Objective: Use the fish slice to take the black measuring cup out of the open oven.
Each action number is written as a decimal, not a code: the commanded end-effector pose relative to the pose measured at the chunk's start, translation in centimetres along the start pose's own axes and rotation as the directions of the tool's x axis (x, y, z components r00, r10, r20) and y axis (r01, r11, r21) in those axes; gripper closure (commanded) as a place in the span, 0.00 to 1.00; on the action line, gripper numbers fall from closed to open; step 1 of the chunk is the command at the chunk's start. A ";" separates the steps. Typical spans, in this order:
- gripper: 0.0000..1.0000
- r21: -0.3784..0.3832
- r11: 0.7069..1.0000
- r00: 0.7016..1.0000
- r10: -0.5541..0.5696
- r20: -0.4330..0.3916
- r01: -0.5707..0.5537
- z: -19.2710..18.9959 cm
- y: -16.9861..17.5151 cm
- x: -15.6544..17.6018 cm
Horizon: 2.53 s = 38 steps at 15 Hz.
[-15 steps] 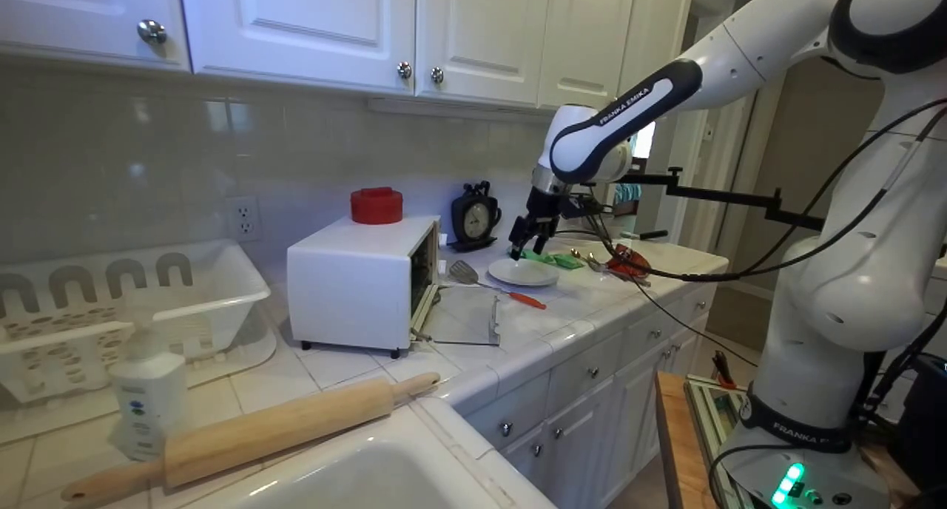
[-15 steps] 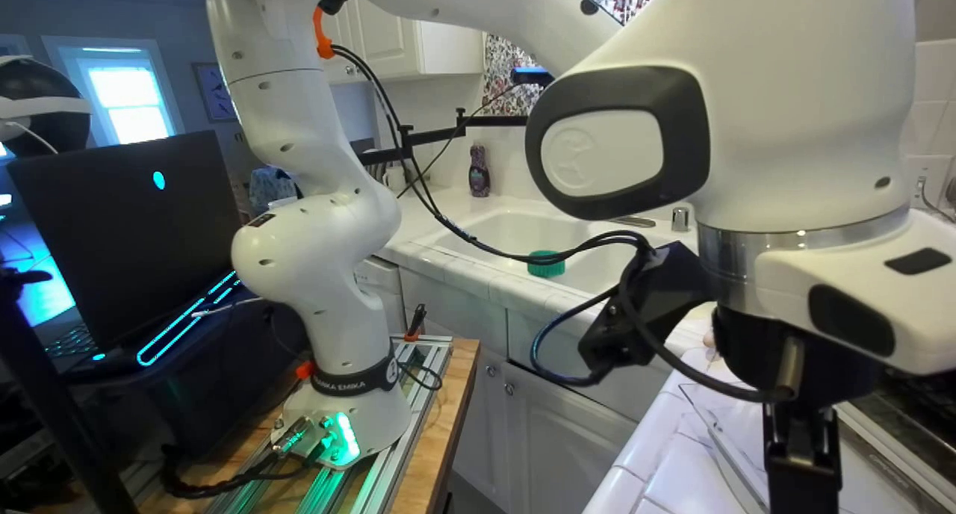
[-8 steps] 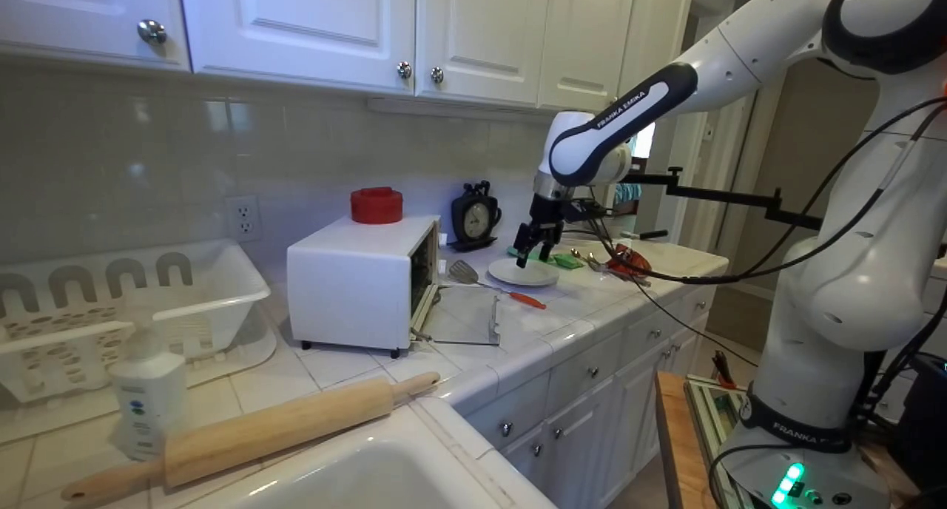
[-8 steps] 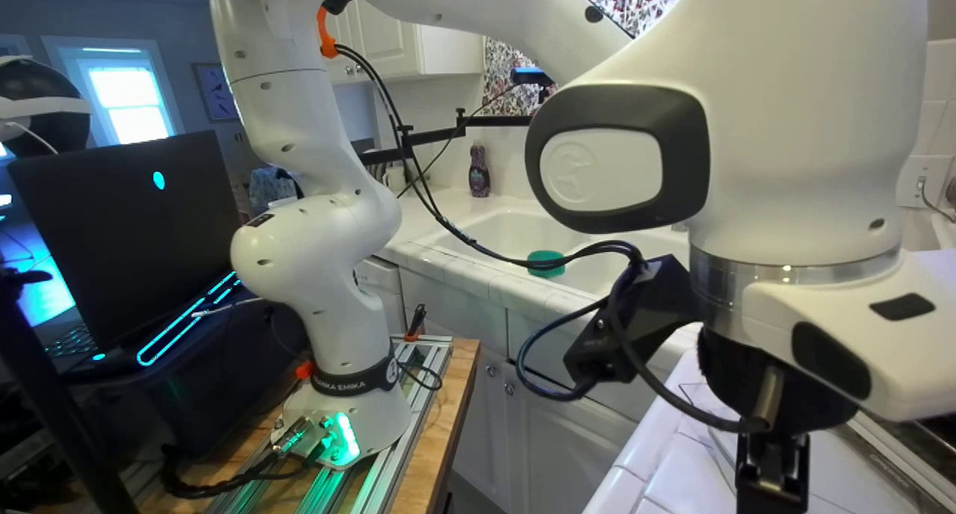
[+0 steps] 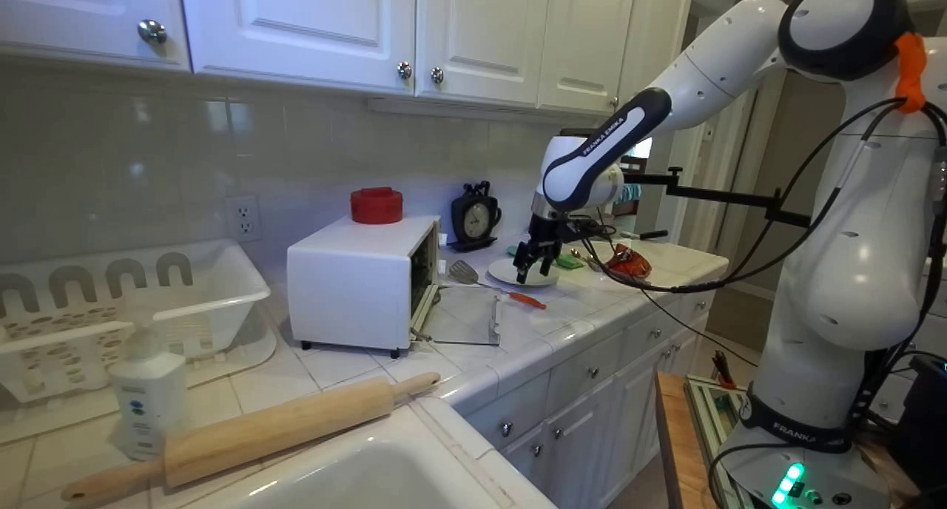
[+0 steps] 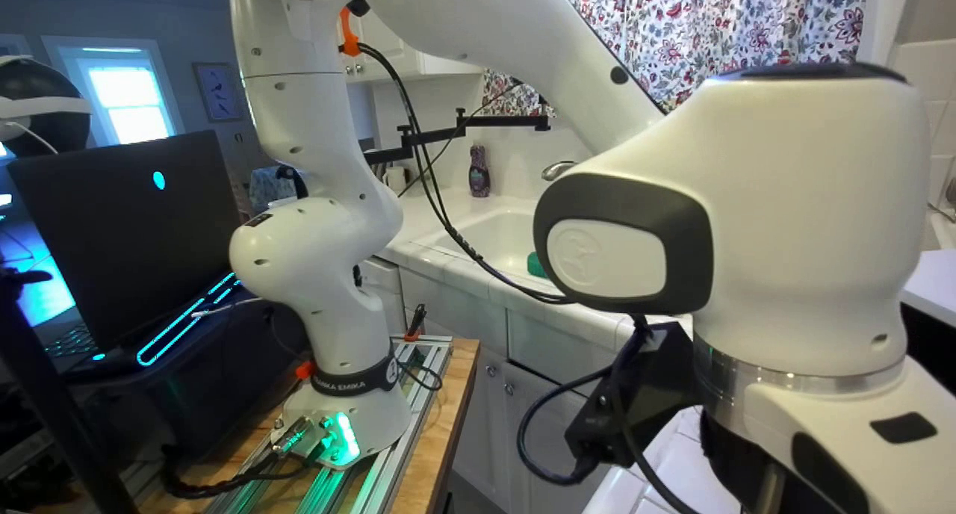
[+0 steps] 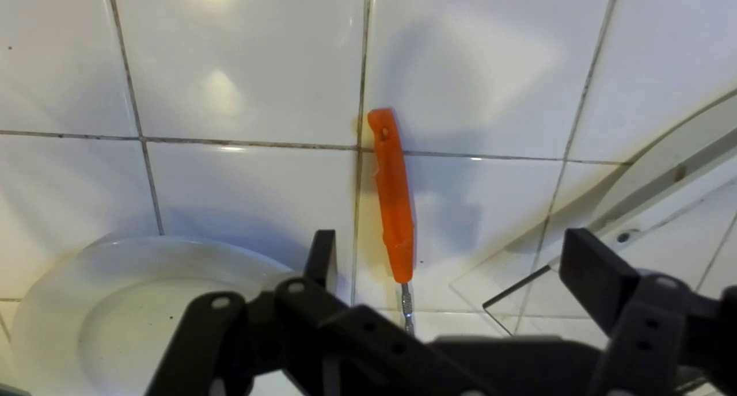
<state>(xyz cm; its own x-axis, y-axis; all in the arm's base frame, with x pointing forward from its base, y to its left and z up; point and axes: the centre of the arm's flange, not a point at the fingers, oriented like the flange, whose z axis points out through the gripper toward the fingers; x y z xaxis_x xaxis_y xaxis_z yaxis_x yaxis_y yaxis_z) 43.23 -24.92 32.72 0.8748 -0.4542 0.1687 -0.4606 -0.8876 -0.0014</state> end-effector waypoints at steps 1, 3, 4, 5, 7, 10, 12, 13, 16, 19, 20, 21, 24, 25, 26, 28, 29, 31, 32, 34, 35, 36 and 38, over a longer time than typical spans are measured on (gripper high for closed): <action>0.00 -0.051 0.998 1.000 -0.025 0.004 0.025 2.8 0.3 0.0; 0.00 -0.067 0.997 0.999 -0.043 0.004 0.043 3.9 0.7 -0.1; 0.06 -0.074 0.996 0.999 -0.051 0.002 0.051 4.4 0.7 -0.1; 0.26 -0.079 0.995 0.998 -0.055 0.001 0.055 4.8 0.8 -0.1; 0.32 -0.084 0.994 0.997 -0.072 -0.006 0.071 5.5 0.7 -0.1; 0.56 -0.085 0.993 0.997 -0.080 -0.012 0.079 6.2 0.6 0.0; 0.57 -0.086 0.992 0.996 -0.090 -0.018 0.088 6.6 0.5 0.0; 0.60 -0.086 0.992 0.996 -0.092 -0.022 0.090 6.7 0.4 0.1; 0.87 -0.082 0.991 0.994 -0.108 -0.024 0.106 7.1 0.4 0.2; 0.98 -0.069 0.990 0.992 -0.126 -0.023 0.124 6.9 0.1 0.2; 0.95 -0.062 0.990 0.991 -0.131 -0.020 0.130 6.7 0.0 0.1; 0.95 -0.067 0.989 0.991 -0.133 -0.018 0.132 6.1 0.0 -0.1; 0.95 -0.054 0.987 0.989 -0.149 -0.002 0.148 4.0 0.6 -1.1; 0.95 -0.037 0.984 0.985 -0.173 0.004 0.173 2.8 0.8 -1.8; 0.95 -0.027 0.980 0.981 -0.196 0.010 0.196 1.8 1.0 -2.4; 0.95 0.006 0.967 0.967 -0.254 0.018 0.254 -0.8 1.7 -4.0; 0.95 0.011 0.961 0.960 -0.278 0.018 0.278 -2.0 2.1 -4.9; 0.95 0.018 0.953 0.953 -0.304 0.020 0.303 -4.5 3.4 -6.5; 0.95 0.022 0.951 0.950 -0.310 0.022 0.310 -5.6 4.2 -7.4; 0.95 0.066 0.940 0.941 -0.337 0.038 0.334 -7.8 5.7 -9.1; 0.95 0.096 0.931 0.932 -0.359 0.047 0.354 -8.6 6.2 -9.8; 0.95 0.126 0.914 0.917 -0.395 0.061 0.386 -9.3 6.6 -10.3; 0.95 0.167 0.877 0.879 -0.469 0.090 0.451 -11.0 6.5 -10.6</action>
<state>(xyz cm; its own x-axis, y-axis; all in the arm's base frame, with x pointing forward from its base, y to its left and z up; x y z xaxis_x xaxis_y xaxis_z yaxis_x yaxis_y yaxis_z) 31.58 -25.88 38.82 0.9918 -0.0943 0.0859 -0.0891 -0.9941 -0.0616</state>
